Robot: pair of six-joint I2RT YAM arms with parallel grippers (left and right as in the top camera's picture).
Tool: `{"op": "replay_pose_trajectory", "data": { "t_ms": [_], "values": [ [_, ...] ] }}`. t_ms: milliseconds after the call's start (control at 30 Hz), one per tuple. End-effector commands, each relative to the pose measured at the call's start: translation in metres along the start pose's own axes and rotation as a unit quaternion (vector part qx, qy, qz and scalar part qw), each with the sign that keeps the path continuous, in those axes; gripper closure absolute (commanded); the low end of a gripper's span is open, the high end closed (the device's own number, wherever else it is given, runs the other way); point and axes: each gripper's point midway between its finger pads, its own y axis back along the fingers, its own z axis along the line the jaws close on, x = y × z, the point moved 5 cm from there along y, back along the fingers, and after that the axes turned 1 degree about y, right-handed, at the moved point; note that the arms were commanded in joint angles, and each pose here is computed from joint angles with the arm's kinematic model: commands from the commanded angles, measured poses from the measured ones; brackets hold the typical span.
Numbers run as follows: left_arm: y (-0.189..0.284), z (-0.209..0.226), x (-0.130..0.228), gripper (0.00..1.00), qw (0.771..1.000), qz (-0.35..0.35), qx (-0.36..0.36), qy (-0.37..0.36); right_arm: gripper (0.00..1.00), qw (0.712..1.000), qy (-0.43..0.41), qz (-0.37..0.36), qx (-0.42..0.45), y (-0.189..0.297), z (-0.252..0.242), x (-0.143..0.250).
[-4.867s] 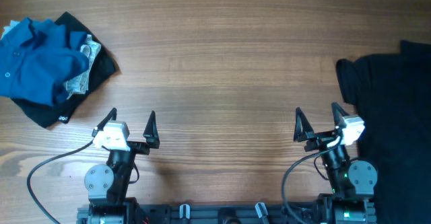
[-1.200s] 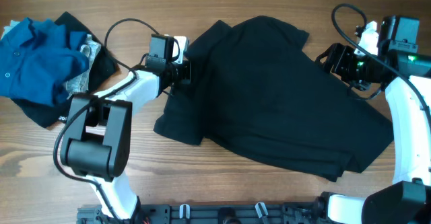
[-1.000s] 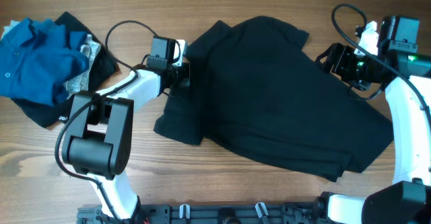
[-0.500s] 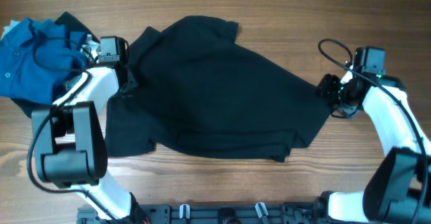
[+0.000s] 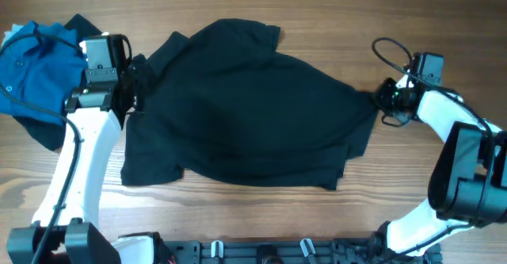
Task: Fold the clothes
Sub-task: 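Drag the black shirt leftward to the table center and spread it flat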
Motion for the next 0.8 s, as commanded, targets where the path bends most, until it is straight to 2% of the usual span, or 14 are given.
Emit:
{"op": "replay_pose_trajectory", "data": {
  "t_ms": [0,167,233,267,300,333,400,633,700,767],
  "values": [
    [0.009,-0.004,0.001,0.16,1.0,-0.001,0.019,0.0,0.96,0.995,0.019,-0.037,-0.09,-0.005,0.024,-0.03],
    [0.008,-0.004,0.002,0.15,1.0,0.003,0.019,-0.001,0.96,0.975,0.026,-0.19,-0.116,0.054,0.034,-0.135],
    [0.009,-0.006,0.002,0.13,1.0,0.004,0.027,-0.002,0.96,0.966,0.026,-0.227,-0.12,0.076,0.032,-0.162],
    [0.009,-0.008,0.002,0.12,0.999,0.005,0.035,-0.001,0.9,0.962,0.034,-0.243,-0.122,0.088,0.032,-0.174],
    [0.009,-0.011,0.002,0.12,0.999,0.006,0.045,-0.001,0.23,0.959,0.04,-0.25,-0.129,0.099,0.032,-0.181],
    [0.009,-0.013,0.002,0.11,0.999,0.008,0.054,-0.001,0.12,0.958,0.05,-0.246,-0.137,0.105,0.031,-0.182],
    [0.009,-0.017,0.003,0.1,0.998,0.013,0.069,-0.001,0.01,0.962,0.045,-0.225,-0.145,0.109,0.028,-0.176],
    [0.014,-0.037,0.013,0.12,0.982,0.04,0.158,-0.091,0.0,0.995,-0.037,-0.031,-0.091,0.09,0.002,-0.103],
    [0.015,-0.037,0.014,0.12,0.981,0.043,0.162,-0.094,0.0,0.997,-0.068,0.024,-0.028,0.088,-0.015,-0.079],
    [0.015,-0.036,0.017,0.12,0.981,0.049,0.16,-0.094,0.04,0.991,-0.083,0.054,0.09,0.089,-0.046,-0.059]
  ]
}}
